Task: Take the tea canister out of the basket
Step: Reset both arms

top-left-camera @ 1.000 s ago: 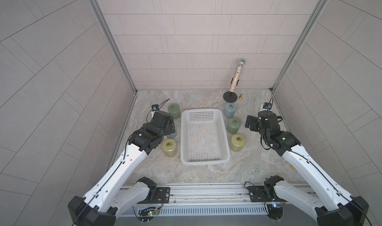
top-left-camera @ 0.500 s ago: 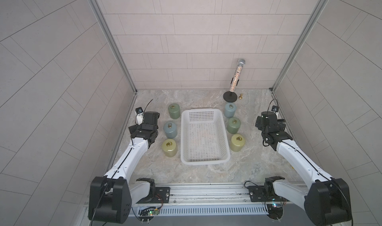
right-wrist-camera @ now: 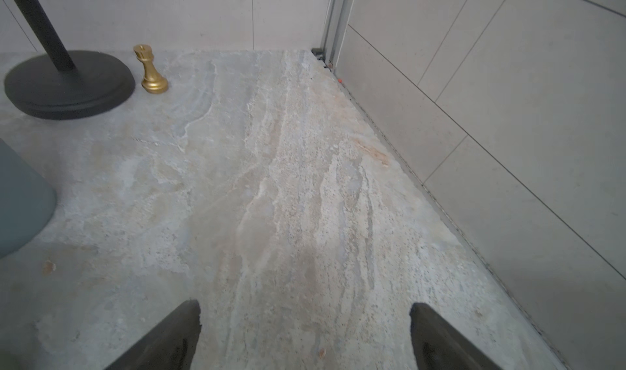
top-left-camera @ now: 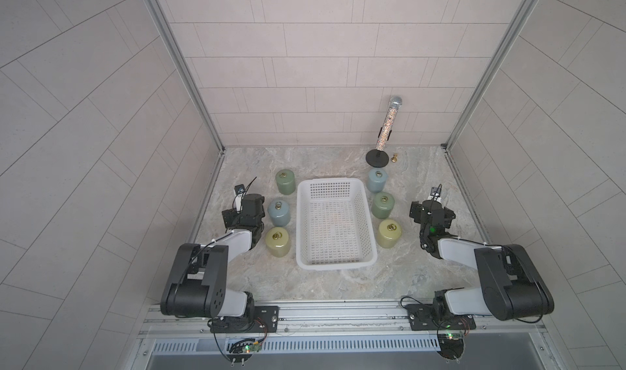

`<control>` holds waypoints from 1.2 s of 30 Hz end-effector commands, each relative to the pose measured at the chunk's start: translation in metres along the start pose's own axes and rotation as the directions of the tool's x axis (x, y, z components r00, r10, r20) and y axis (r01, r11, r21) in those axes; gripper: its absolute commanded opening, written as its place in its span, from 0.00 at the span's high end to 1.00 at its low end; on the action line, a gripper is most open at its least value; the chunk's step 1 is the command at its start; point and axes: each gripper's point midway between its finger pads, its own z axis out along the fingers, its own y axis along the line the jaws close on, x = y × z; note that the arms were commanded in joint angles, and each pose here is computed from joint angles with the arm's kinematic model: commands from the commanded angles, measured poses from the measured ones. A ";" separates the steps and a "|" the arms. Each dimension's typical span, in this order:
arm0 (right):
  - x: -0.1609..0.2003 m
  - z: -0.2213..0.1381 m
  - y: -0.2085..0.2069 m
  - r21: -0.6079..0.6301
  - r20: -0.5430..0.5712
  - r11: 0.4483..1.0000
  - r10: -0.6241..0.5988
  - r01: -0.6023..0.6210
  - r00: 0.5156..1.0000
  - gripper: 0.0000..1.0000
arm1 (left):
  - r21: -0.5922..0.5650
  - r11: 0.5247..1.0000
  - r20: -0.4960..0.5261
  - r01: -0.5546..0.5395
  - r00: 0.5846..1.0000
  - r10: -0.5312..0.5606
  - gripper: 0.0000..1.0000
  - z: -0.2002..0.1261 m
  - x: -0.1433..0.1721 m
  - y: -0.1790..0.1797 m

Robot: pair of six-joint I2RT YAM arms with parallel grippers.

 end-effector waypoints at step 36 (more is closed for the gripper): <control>-0.007 0.013 0.033 -0.155 0.101 0.987 -0.027 0.043 0.995 0.00 | 0.289 0.957 0.154 -0.034 0.988 -0.011 0.00 0.005 -0.011 -0.051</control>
